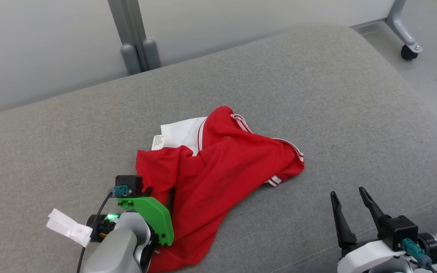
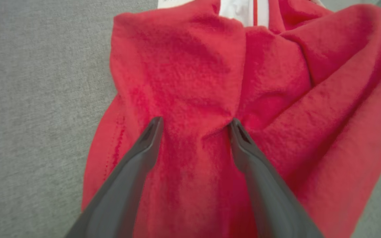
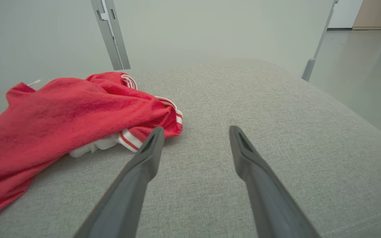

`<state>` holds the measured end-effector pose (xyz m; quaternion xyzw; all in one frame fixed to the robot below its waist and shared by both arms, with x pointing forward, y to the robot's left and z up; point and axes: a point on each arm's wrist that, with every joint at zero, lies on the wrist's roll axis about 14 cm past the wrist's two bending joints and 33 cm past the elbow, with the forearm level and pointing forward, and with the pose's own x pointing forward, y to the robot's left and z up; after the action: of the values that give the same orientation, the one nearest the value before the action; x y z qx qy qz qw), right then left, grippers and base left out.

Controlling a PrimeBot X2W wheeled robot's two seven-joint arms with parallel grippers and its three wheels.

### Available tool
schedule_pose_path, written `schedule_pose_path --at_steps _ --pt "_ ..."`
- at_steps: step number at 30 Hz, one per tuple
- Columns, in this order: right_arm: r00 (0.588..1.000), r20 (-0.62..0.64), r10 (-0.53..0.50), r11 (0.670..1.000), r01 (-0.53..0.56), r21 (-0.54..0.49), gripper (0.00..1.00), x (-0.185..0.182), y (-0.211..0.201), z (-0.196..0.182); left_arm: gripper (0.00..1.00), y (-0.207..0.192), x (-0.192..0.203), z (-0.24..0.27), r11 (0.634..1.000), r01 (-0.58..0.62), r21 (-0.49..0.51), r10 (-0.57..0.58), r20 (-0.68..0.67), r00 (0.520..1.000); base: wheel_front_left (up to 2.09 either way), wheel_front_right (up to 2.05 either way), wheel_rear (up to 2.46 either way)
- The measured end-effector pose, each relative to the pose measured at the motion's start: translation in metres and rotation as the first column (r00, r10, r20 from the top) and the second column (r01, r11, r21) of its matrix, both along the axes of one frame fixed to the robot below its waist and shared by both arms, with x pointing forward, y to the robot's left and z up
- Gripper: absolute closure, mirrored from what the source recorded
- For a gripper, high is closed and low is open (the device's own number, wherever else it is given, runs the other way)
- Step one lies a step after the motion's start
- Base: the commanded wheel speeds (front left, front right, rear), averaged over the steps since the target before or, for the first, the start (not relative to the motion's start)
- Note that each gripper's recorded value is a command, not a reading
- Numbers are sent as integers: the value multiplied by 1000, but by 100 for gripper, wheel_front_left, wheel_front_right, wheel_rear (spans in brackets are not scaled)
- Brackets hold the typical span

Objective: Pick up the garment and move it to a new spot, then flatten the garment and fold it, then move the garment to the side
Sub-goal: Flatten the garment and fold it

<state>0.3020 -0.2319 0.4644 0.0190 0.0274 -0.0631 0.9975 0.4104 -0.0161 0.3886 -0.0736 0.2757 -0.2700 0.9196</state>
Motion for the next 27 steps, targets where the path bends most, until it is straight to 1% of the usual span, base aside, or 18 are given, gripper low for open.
schedule_pose_path --at_steps 1,3,7,10,13,14,16,17,21,24,27 --pt "1000 -4 -7 1000 7 0 0 -1 -2 -1 100 -1 0 -4 1000 5 14 -5 -8 1000 0 0 0" --pt "1000 -10 -18 1000 18 0 0 -4 -4 -2 100 -4 -1 -8 999 24 23 -24 -17 1000 0 0 0" --pt "999 -15 -38 999 38 4 0 -7 -10 -4 100 -13 11 8 999 15 -40 -13 53 999 0 0 0" --pt "999 -7 -38 999 38 7 0 -6 -10 -2 100 -17 28 40 991 -25 -134 46 155 987 0 0 0" --pt "999 -2 -39 999 39 13 0 -6 -11 -1 100 -16 42 75 971 -63 -232 117 226 967 0 0 0" --pt "999 -7 -36 999 36 16 0 -6 -10 -3 100 -17 43 85 969 -57 -242 120 254 960 0 0 0" --pt "1000 -20 -19 1000 20 21 0 -8 -4 -8 100 -15 47 116 955 -50 -293 151 333 931 0 0 0" --pt "1000 -21 -10 1000 11 22 0 -7 -2 -8 100 -13 48 128 952 -47 -302 163 370 915 0 0 0" --pt "1000 -6 25 999 -25 24 0 1 7 -4 100 8 40 166 931 -62 -359 240 474 847 0 0 0" --pt "999 3 52 998 -52 25 0 5 15 -2 100 18 29 178 924 -70 -376 270 510 817 0 0 0" --pt "997 9 72 997 -72 26 0 8 21 -1 100 28 25 173 928 -99 -358 283 510 812 0 0 0"
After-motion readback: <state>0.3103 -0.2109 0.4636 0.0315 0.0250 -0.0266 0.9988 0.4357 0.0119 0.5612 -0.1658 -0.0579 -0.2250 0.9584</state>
